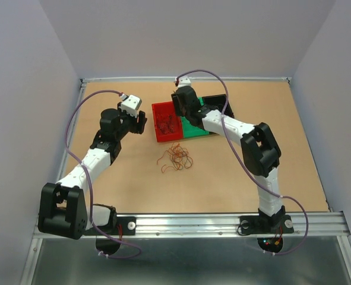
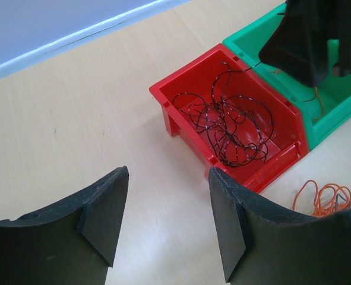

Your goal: Untangle the cables

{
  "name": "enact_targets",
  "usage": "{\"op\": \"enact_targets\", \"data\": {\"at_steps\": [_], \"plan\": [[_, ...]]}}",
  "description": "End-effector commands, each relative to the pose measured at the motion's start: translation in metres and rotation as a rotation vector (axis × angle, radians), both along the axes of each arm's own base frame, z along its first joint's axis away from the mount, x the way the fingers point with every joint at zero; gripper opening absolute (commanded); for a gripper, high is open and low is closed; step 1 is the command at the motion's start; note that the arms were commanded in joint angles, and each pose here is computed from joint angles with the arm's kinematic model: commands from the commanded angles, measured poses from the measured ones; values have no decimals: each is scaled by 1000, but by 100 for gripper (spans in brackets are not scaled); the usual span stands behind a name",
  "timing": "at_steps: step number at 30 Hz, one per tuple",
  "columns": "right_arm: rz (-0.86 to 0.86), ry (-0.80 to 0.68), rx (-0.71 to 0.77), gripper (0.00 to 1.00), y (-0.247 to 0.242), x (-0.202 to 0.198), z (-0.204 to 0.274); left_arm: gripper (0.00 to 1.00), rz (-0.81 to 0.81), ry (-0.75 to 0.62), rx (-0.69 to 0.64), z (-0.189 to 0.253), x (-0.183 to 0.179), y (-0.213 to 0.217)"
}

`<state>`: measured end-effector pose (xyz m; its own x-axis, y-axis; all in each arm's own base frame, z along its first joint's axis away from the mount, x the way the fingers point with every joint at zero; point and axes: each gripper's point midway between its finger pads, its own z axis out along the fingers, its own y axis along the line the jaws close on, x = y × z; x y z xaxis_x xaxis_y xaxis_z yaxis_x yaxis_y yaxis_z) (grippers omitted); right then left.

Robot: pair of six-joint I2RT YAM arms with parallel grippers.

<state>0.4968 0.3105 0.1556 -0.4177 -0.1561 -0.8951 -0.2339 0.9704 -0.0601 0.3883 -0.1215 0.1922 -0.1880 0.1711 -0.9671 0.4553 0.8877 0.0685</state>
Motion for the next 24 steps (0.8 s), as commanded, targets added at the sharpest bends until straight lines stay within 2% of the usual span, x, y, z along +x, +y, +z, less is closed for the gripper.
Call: {"op": "enact_targets", "data": {"at_steps": [1,3,7,16,24], "plan": [[76,-72,57,38,28,14,33,67,-22,-66,-3,19,6,-5],[107,-60,65,16,36,13,28,67,-25,-64,-1,18,6,-6],[157,-45,71,1,51,9,20,66,-25,-56,1,16,6,-6],[197,-15,53,0,79,-13,2,66,-30,-23,9,5,10,-8],[176,99,41,0,96,-12,-44,65,-13,-2,14,1,16,-7]]}}
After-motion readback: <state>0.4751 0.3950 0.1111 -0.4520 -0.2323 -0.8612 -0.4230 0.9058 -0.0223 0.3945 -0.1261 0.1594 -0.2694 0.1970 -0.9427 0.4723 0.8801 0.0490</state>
